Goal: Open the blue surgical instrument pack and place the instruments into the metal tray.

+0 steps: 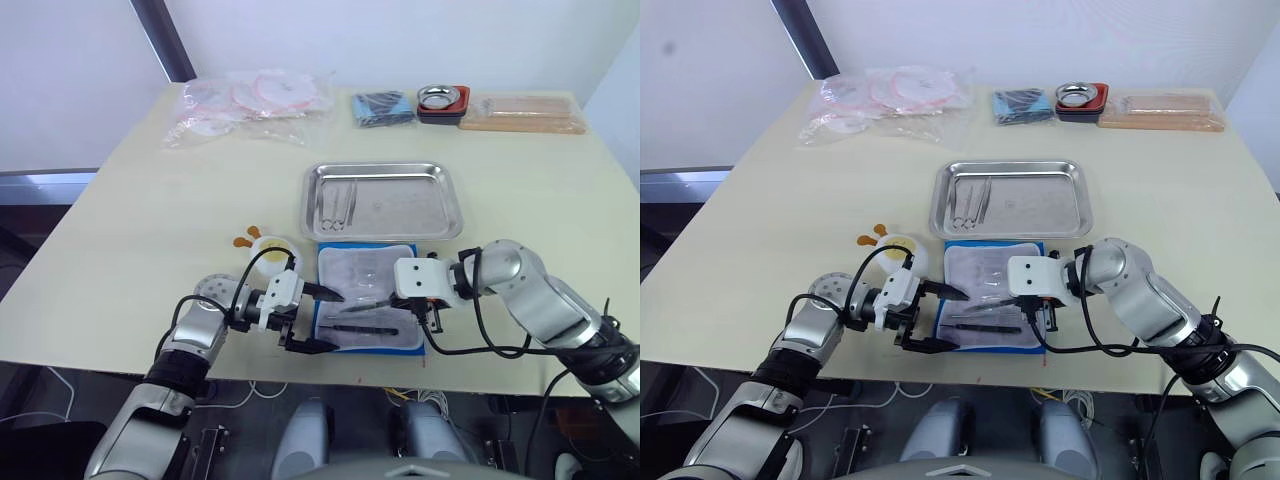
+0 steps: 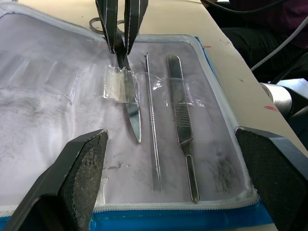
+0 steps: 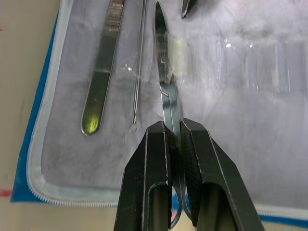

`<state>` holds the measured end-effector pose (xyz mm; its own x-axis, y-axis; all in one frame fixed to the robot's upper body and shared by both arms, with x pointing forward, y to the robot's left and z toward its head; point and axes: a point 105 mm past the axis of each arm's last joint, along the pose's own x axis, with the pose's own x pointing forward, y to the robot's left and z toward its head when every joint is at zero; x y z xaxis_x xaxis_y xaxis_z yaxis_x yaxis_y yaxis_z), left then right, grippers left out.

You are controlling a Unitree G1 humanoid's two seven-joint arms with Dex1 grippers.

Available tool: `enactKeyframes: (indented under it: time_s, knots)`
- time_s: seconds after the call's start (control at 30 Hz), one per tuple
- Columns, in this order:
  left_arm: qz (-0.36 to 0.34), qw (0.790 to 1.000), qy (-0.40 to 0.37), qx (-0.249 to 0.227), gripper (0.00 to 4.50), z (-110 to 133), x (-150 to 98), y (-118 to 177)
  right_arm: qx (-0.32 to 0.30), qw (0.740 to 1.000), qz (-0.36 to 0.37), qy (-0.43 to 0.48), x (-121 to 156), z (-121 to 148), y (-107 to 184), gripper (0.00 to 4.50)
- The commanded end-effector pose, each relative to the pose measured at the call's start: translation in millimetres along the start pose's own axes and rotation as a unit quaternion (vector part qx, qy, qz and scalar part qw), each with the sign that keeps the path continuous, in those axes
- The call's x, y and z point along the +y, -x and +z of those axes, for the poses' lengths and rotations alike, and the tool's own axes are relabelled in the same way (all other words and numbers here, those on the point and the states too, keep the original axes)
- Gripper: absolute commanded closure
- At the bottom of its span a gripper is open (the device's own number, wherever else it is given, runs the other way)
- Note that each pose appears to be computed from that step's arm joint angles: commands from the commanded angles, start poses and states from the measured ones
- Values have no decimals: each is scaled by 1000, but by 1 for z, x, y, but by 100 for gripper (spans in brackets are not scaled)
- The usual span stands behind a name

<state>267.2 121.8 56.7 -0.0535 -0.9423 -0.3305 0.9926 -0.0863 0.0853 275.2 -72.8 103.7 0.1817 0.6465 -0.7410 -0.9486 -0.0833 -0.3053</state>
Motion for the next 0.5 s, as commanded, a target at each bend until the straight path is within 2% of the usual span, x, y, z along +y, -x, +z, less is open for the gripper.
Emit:
enactKeyframes:
  time_s: [0.03, 0.5]
  knots:
    - [-3, 998, 56, 39, 0, -26, -9, -5, -2, 1000, -8, 25, -4, 7, 11, 443]
    - [-3, 998, 58, 37, 0, -27, -10, -8, 37, 999, -15, 30, -6, -13, 41, 443]
